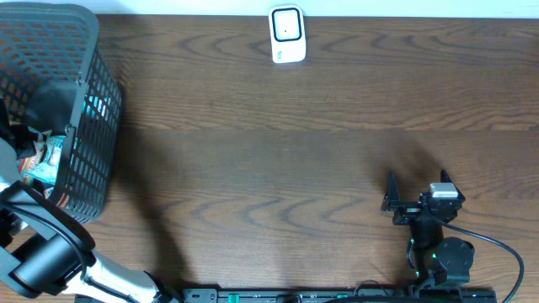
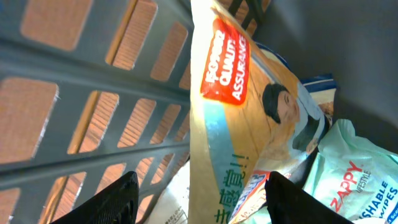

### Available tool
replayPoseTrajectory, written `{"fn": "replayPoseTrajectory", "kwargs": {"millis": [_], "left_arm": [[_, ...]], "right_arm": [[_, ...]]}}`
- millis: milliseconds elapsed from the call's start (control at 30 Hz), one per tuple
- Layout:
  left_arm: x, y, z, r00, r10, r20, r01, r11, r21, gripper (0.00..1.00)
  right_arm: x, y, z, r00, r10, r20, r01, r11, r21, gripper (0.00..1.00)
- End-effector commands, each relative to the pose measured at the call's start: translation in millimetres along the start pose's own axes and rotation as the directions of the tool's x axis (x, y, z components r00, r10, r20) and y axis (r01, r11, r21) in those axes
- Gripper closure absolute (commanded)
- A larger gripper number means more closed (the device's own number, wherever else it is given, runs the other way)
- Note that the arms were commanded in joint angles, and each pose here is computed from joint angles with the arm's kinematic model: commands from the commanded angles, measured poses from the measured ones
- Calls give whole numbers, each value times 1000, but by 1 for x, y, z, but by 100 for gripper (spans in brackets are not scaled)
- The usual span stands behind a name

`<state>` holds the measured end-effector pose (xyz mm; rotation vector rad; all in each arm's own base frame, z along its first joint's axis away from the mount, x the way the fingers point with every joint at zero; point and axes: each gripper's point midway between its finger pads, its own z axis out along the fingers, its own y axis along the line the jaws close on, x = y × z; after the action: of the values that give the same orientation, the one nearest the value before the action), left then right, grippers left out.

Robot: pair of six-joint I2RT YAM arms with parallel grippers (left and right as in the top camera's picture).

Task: Scan the item barcode
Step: 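Grasp a yellow snack bag inside the basket with the left gripper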

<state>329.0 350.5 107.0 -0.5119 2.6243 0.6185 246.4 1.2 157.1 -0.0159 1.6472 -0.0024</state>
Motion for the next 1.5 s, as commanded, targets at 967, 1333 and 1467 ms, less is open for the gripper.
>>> {"fn": "replayPoseTrajectory", "kwargs": {"millis": [967,1333,1467], "left_arm": [[-30,18,-24,923,-334,192,334,942,31,93],[-141,29,-229,527,-560,639,309,827,470,93],[-140,35,-252,497,-545,675,305,838,453,91]], "right_arm": [[1,2,0,1000,-12,0,12,1000,-8,1],[1,2,0,1000,-12,1,12,1000,-8,1],[1,2,0,1000,-12,1,12,1000,-8,1]]}}
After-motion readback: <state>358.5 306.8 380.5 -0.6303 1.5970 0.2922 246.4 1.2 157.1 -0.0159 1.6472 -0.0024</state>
